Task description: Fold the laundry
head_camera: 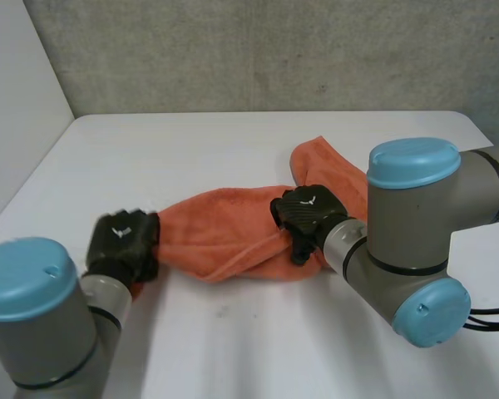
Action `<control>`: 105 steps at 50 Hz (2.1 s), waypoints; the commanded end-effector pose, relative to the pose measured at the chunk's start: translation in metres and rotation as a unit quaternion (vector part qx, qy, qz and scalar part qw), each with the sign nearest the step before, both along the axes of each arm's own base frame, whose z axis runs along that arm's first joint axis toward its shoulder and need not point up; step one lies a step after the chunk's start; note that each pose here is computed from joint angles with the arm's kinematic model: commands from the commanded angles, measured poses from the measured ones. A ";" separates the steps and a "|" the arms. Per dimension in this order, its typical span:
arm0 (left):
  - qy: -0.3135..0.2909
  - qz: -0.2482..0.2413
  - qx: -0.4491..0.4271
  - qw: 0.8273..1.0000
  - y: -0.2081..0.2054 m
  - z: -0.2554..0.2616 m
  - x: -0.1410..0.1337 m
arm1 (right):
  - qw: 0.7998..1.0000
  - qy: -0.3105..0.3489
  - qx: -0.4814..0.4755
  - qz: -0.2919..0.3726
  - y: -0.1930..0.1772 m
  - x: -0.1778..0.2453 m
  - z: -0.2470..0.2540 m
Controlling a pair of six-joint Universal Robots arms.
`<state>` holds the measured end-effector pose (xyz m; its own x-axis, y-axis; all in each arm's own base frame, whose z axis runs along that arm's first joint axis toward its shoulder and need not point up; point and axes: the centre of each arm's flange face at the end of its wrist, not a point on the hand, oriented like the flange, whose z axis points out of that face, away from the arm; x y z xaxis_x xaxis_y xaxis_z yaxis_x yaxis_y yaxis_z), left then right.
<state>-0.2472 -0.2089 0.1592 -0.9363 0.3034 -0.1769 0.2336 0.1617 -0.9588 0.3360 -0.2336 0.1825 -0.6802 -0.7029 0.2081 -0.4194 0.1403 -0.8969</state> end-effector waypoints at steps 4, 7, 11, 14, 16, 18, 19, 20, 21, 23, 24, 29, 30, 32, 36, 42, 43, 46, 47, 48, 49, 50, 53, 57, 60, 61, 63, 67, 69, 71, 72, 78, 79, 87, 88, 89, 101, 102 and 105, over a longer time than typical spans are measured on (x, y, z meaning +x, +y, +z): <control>-0.021 0.044 -0.052 0.997 -0.030 0.030 0.024 | 0.996 -0.062 0.008 -0.068 -0.029 -0.032 0.043; -0.022 0.051 -0.056 0.997 -0.034 0.032 0.028 | 0.994 -0.059 0.033 -0.081 -0.042 -0.052 0.046; -0.021 0.056 -0.059 0.996 -0.036 0.034 0.030 | 0.992 -0.053 0.062 -0.098 -0.052 -0.071 0.040; -0.020 0.060 -0.062 0.996 -0.038 0.036 0.032 | 0.988 -0.052 0.080 -0.121 -0.061 -0.089 0.033; -0.020 0.060 -0.062 0.996 -0.038 0.036 0.032 | 0.986 -0.050 0.090 -0.133 -0.064 -0.097 0.027; -0.020 0.061 -0.062 0.996 -0.038 0.036 0.032 | 0.985 -0.048 0.093 -0.137 -0.066 -0.102 0.024; -0.020 0.063 -0.063 0.996 -0.039 0.036 0.033 | 0.984 -0.043 0.096 -0.141 -0.068 -0.109 0.018; -0.020 0.065 -0.063 0.996 -0.040 0.036 0.034 | 0.984 -0.040 0.097 -0.140 -0.072 -0.119 0.011; -0.020 0.066 -0.064 0.996 -0.041 0.037 0.035 | 0.984 -0.040 0.097 -0.140 -0.072 -0.119 0.011; -0.020 0.071 -0.064 0.995 -0.043 0.037 0.037 | 0.986 -0.031 0.096 -0.135 -0.076 -0.130 0.002; -0.020 0.072 -0.064 0.995 -0.044 0.038 0.038 | 0.987 -0.021 0.094 -0.127 -0.076 -0.135 -0.004; -0.019 0.077 -0.067 0.995 -0.047 0.039 0.040 | 0.993 0.008 0.066 -0.095 -0.076 -0.143 -0.019; -0.018 0.077 -0.067 0.995 -0.048 0.039 0.040 | 0.994 0.012 0.058 -0.093 -0.077 -0.144 -0.020; -0.018 0.077 -0.067 0.995 -0.048 0.039 0.040 | 0.995 0.022 0.037 -0.088 -0.080 -0.148 -0.026; -0.017 0.073 -0.067 0.995 -0.051 0.040 0.041 | 0.995 0.033 0.017 -0.088 -0.085 -0.152 -0.030; -0.012 0.066 -0.066 0.996 -0.057 0.040 0.045 | 0.995 0.052 0.018 -0.080 -0.093 -0.154 -0.048; -0.012 0.067 -0.065 0.996 -0.058 0.039 0.045 | 0.995 0.057 0.018 -0.079 -0.095 -0.156 -0.051; -0.013 0.071 -0.064 0.995 -0.060 0.039 0.048 | 0.995 0.061 0.019 -0.077 -0.098 -0.156 -0.055; -0.013 0.072 -0.064 0.995 -0.061 0.039 0.049 | 0.995 0.064 0.021 -0.074 -0.099 -0.155 -0.059; -0.013 0.075 -0.065 0.995 -0.062 0.039 0.050 | 0.995 0.065 0.022 -0.074 -0.099 -0.155 -0.060; -0.013 0.076 -0.064 0.995 -0.062 0.038 0.050 | 0.995 0.066 0.022 -0.074 -0.100 -0.155 -0.062; -0.013 0.076 -0.064 0.995 -0.063 0.038 0.051 | 0.995 0.066 0.023 -0.074 -0.101 -0.155 -0.063; -0.013 0.077 -0.064 0.995 -0.064 0.038 0.051 | 0.995 0.065 0.019 -0.074 -0.105 -0.155 -0.066; -0.013 0.077 -0.064 0.995 -0.064 0.038 0.051 | 0.995 0.064 0.004 -0.074 -0.110 -0.154 -0.064; -0.012 0.076 -0.063 0.995 -0.063 0.038 0.051 | 0.995 0.063 -0.005 -0.075 -0.113 -0.154 -0.062; -0.012 0.076 -0.064 0.995 -0.064 0.038 0.051 | 0.995 0.063 -0.007 -0.076 -0.114 -0.154 -0.061; -0.012 0.076 -0.064 0.995 -0.064 0.038 0.051 | 0.995 0.062 -0.012 -0.075 -0.115 -0.153 -0.060; -0.012 0.076 -0.063 0.995 -0.063 0.038 0.051 | 0.995 0.062 -0.012 -0.076 -0.119 -0.153 -0.062; -0.013 0.076 -0.063 0.995 -0.063 0.037 0.051 | 0.995 0.062 -0.012 -0.076 -0.120 -0.153 -0.063; -0.013 0.076 -0.062 0.995 -0.063 0.037 0.051 | 0.995 0.063 -0.012 -0.078 -0.123 -0.153 -0.065; -0.013 0.076 -0.062 0.995 -0.063 0.037 0.051 | 0.995 0.062 -0.013 -0.078 -0.124 -0.153 -0.065; -0.013 0.076 -0.061 0.995 -0.062 0.037 0.051 | 0.995 0.057 -0.031 -0.080 -0.133 -0.152 -0.059; -0.013 0.076 -0.060 0.995 -0.062 0.036 0.051 | 0.994 0.056 -0.037 -0.081 -0.135 -0.152 -0.057; -0.020 0.071 -0.056 0.996 -0.059 0.038 0.049 | 0.987 0.030 -0.119 -0.105 -0.141 -0.153 0.009; -0.021 0.069 -0.054 0.996 -0.057 0.038 0.048 | 0.984 0.022 -0.136 -0.110 -0.139 -0.154 0.025; -0.022 0.068 -0.050 0.996 -0.056 0.039 0.048 | 0.982 0.016 -0.151 -0.111 -0.137 -0.154 0.039; -0.092 0.048 -0.046 0.994 -0.029 0.080 0.054 | 0.968 0.176 -0.103 -0.145 -0.063 -0.174 0.120; -0.104 0.047 -0.053 0.992 -0.028 0.084 0.055 | 0.966 0.197 -0.091 -0.140 -0.058 -0.176 0.118; -0.124 0.046 -0.053 0.990 -0.027 0.084 0.057 | 0.958 0.256 -0.061 -0.115 -0.047 -0.178 0.105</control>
<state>-0.1940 -0.2417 0.2329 -0.9181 0.1854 -0.3502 0.3742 0.1147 -0.9202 0.1654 -0.3072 0.3023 -0.7425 -0.3886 0.5456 -0.6150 0.0724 -0.7852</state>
